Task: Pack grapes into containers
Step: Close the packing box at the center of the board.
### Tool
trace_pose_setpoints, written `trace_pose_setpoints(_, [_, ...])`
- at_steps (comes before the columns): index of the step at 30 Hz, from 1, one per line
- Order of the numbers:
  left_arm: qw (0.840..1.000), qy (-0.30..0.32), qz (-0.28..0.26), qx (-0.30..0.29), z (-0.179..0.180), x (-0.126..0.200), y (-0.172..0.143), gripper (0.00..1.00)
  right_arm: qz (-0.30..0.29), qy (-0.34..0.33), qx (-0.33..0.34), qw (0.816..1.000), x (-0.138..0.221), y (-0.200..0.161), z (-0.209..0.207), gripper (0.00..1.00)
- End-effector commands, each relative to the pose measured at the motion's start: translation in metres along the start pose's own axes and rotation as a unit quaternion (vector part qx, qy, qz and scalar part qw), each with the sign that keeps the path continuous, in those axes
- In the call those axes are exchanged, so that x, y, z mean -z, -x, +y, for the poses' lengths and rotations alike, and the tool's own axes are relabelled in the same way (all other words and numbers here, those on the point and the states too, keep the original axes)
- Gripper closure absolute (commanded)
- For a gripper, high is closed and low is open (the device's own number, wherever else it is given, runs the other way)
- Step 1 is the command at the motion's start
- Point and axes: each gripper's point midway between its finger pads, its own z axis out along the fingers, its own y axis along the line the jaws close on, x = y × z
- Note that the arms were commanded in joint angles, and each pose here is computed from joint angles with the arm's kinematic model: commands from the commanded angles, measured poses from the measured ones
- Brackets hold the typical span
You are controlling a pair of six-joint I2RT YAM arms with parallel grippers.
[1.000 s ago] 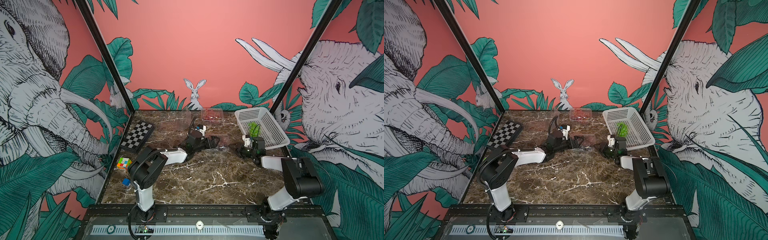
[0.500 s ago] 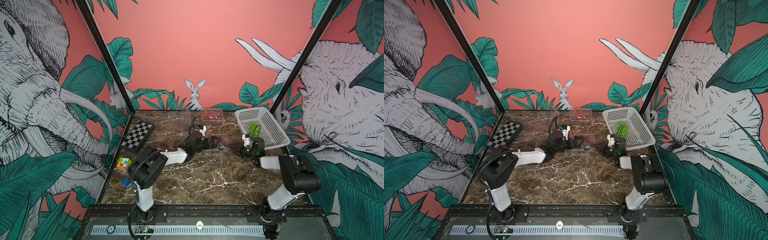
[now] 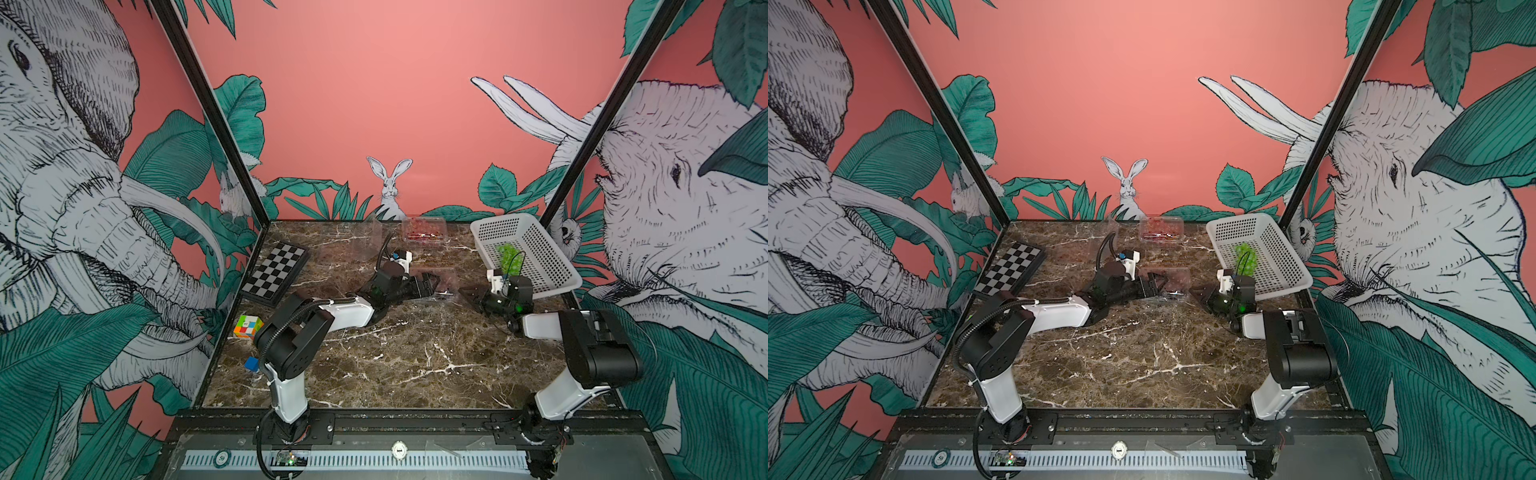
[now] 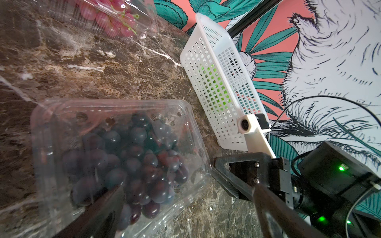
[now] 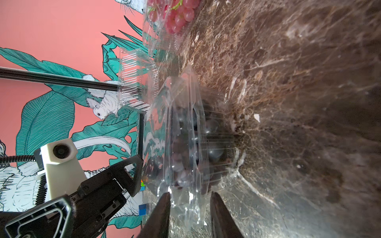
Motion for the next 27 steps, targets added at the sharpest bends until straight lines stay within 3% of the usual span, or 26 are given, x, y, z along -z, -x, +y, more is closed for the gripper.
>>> trace_pose_setpoints(1, [1.0, -0.001, -0.001, 0.0, -0.006, 0.008, 0.001, 0.01, 0.004, -0.003, -0.016, 1.0, 0.0, -0.004, -0.009, 0.68])
trace_pose_setpoints(27, [1.0, -0.002, -0.006, 0.001, -0.008, 0.011, 0.001, 0.01, 0.009, -0.036, -0.004, 0.999, 0.004, -0.008, -0.014, 0.7])
